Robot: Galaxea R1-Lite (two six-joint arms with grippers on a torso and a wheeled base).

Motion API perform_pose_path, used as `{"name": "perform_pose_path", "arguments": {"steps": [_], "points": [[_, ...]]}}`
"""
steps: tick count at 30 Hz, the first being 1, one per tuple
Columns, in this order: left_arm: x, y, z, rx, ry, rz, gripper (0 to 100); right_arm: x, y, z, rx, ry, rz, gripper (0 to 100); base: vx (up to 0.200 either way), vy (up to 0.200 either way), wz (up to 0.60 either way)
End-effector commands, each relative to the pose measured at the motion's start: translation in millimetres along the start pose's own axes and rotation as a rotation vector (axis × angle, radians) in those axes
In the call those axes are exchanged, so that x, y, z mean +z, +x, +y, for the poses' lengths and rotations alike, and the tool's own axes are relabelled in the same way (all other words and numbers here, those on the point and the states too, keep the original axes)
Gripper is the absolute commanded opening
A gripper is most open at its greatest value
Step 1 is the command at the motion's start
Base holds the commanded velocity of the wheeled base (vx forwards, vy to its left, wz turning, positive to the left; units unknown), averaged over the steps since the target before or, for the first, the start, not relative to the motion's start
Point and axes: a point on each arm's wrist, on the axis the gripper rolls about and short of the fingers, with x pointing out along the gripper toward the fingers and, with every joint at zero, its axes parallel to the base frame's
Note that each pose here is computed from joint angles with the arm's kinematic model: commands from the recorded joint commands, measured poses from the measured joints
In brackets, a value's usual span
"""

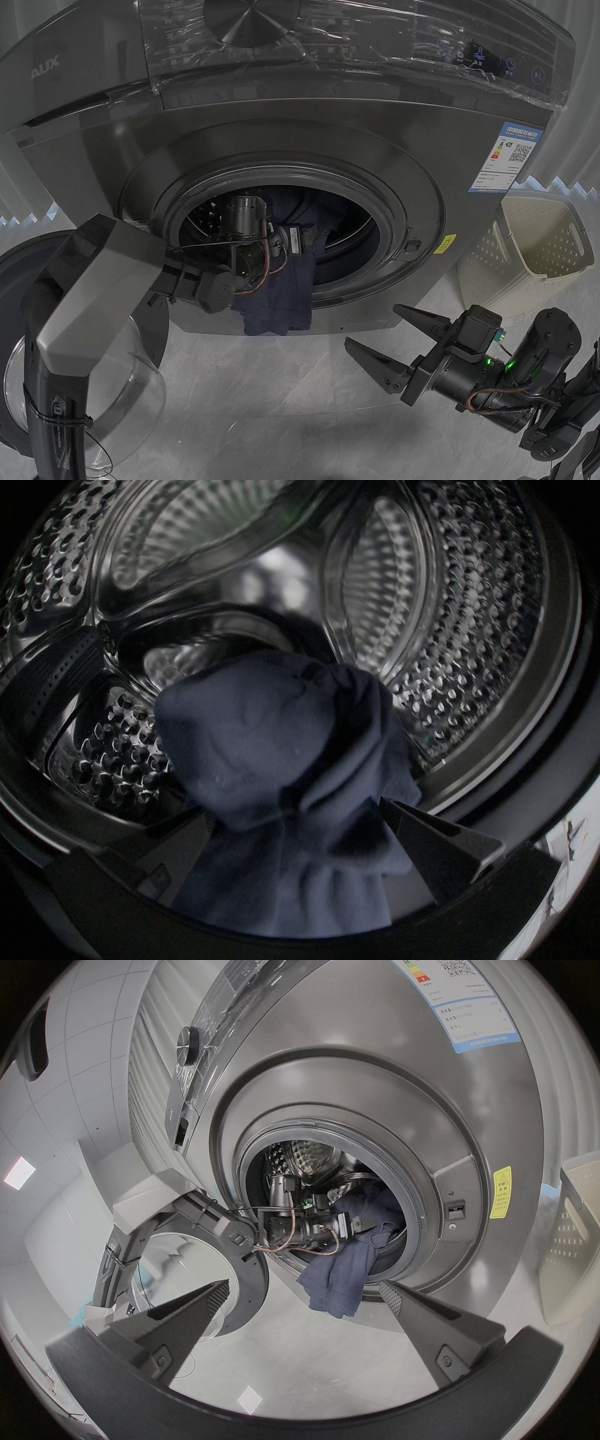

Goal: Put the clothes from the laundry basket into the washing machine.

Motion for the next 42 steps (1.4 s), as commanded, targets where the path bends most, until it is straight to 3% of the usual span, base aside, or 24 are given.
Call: {"name": "perform_pose_path", "arguments": {"steps": [1,8,9,14,18,19,21,23,25,26,28,31,33,42], "points": [[12.6,-22,7.5,-0.016,0.03,0.031,100,-1,0,1.1,0.001,0.0,0.002,100,0.0,0.0,0.0],[-25.1,-3,12.0,-0.023,0.066,0.118,100,0,1,1.1,0.001,0.001,0.0,100,0.0,0.0,0.0],[-30.4,0,12.4,-0.028,0.067,0.126,0,0,1,1.1,0.001,0.001,0.0,100,0.0,0.0,0.0],[-41.0,10,11.1,-0.044,0.066,0.135,0,1,2,1.4,0.002,0.004,-0.006,100,0.0,0.0,0.0],[-30.4,13,5.3,-0.066,0.045,0.099,0,1,2,1.5,0.003,0.007,-0.007,100,0.0,0.0,0.0],[-19.9,16,2.0,-0.074,-0.002,0.059,0,1,2,1.5,0.003,0.007,-0.009,100,0.0,0.0,0.0],[-11.0,19,-1.6,-0.081,-0.07,0.024,0,2,3,1.7,0.004,0.008,-0.013,100,0.0,0.0,0.0],[-0.4,23,-4.0,-0.082,-0.121,-0.027,0,2,3,1.7,0.004,0.007,-0.012,100,0.0,0.0,0.0],[6.3,30,-4.4,-0.081,-0.14,-0.082,0,2,4,1.7,0.004,0.007,-0.012,100,0.0,0.0,0.0],[6.3,30,-4.4,-0.081,-0.14,-0.082,0,2,4,1.7,0.004,0.007,-0.012,100,0.0,0.0,0.0],[20.5,40,-4.3,-0.06,-0.161,-0.212,0,1,4,1.2,0.002,0.007,-0.009,100,0.0,0.0,0.0],[30.6,48,-3.2,-0.035,-0.175,-0.296,0,1,4,1.3,0.002,0.007,-0.012,100,0.0,0.0,0.0],[25.8,52,0.3,-0.006,-0.17,-0.296,0,1,5,1.3,0.002,0.007,-0.011,100,0.0,0.0,0.0],[43.0,44,-0.8,-0.016,-0.183,-0.37,0,0,5,1.1,0.001,0.009,-0.008,100,0.0,0.0,0.0]]}}
